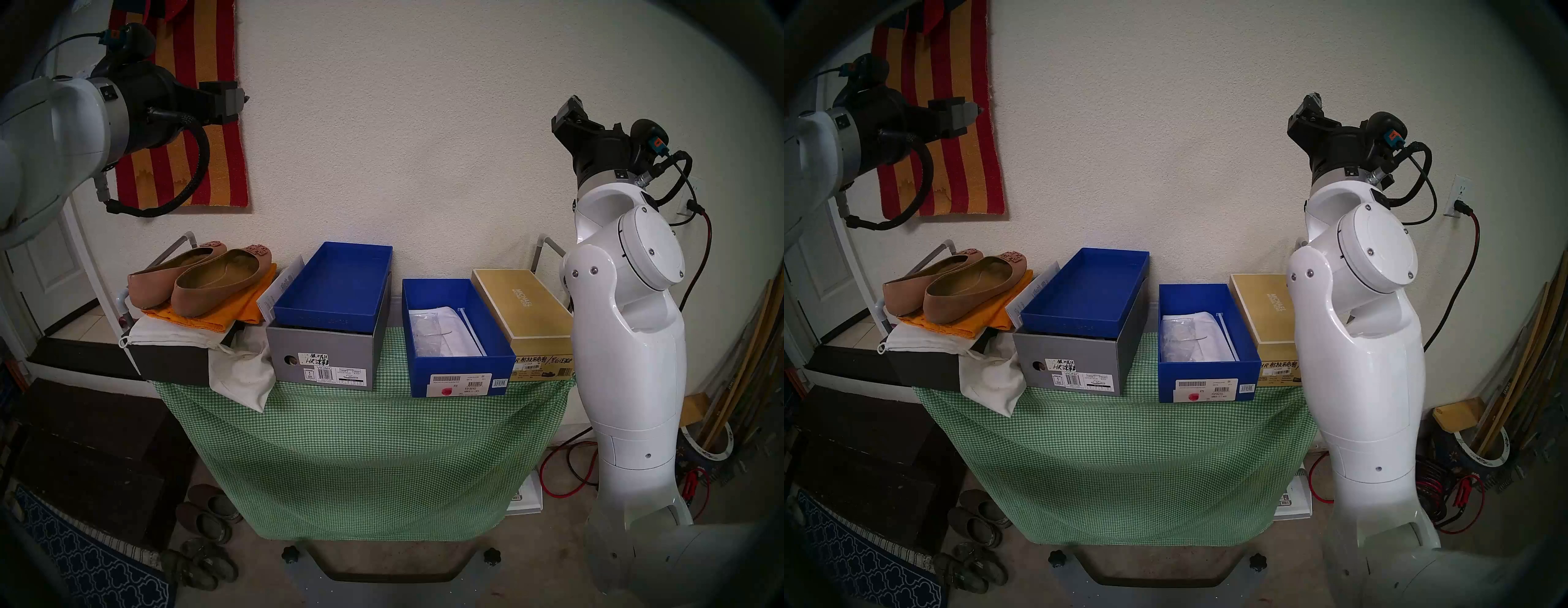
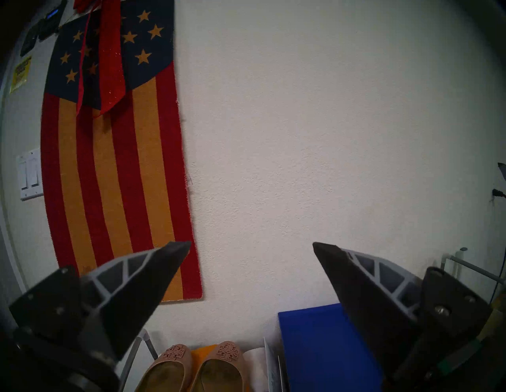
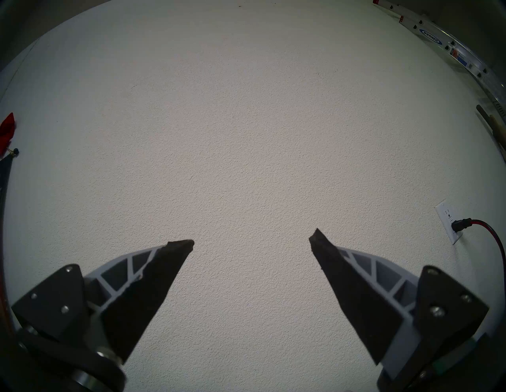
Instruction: Put shoes into shoe box
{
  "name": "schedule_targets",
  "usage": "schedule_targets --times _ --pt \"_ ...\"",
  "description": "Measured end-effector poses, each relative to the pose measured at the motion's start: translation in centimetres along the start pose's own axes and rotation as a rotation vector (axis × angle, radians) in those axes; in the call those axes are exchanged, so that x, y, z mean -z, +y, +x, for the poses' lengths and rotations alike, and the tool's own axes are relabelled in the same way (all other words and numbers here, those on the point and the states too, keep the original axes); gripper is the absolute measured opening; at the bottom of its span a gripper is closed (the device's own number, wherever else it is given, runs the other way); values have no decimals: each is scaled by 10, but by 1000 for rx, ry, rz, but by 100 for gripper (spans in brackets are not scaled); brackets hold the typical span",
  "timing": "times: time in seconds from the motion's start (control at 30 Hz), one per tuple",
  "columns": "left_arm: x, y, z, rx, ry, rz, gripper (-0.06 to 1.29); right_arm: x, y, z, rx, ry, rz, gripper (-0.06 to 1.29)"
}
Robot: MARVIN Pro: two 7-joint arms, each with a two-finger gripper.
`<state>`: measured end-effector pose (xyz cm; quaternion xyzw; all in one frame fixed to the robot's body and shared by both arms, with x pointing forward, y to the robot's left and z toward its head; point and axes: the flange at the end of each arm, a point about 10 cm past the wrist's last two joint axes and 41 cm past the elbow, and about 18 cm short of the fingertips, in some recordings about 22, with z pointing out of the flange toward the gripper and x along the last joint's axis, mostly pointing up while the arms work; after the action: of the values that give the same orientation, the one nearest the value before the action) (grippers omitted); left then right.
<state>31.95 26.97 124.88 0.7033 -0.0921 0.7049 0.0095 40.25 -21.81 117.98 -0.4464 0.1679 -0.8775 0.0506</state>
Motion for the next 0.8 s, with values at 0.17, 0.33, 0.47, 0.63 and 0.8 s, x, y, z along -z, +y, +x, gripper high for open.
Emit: schedule_targets --times 0.17,0.33,0.47,0.63,0.8 --pt "-6 -3 -12 -11 -103 -40 127 0 0 0 0 0 0 122" --pt "-15 -16 -23 6 -204 -38 127 0 0 0 0 0 0 122" --pt "-19 -24 -26 -17 -272 -31 127 0 0 0 0 0 0 122" --pt "-23 -34 -25 -74 -358 -27 127 0 0 0 0 0 0 122" --pt "-28 -44 -24 -101 -406 -18 127 0 0 0 0 0 0 122"
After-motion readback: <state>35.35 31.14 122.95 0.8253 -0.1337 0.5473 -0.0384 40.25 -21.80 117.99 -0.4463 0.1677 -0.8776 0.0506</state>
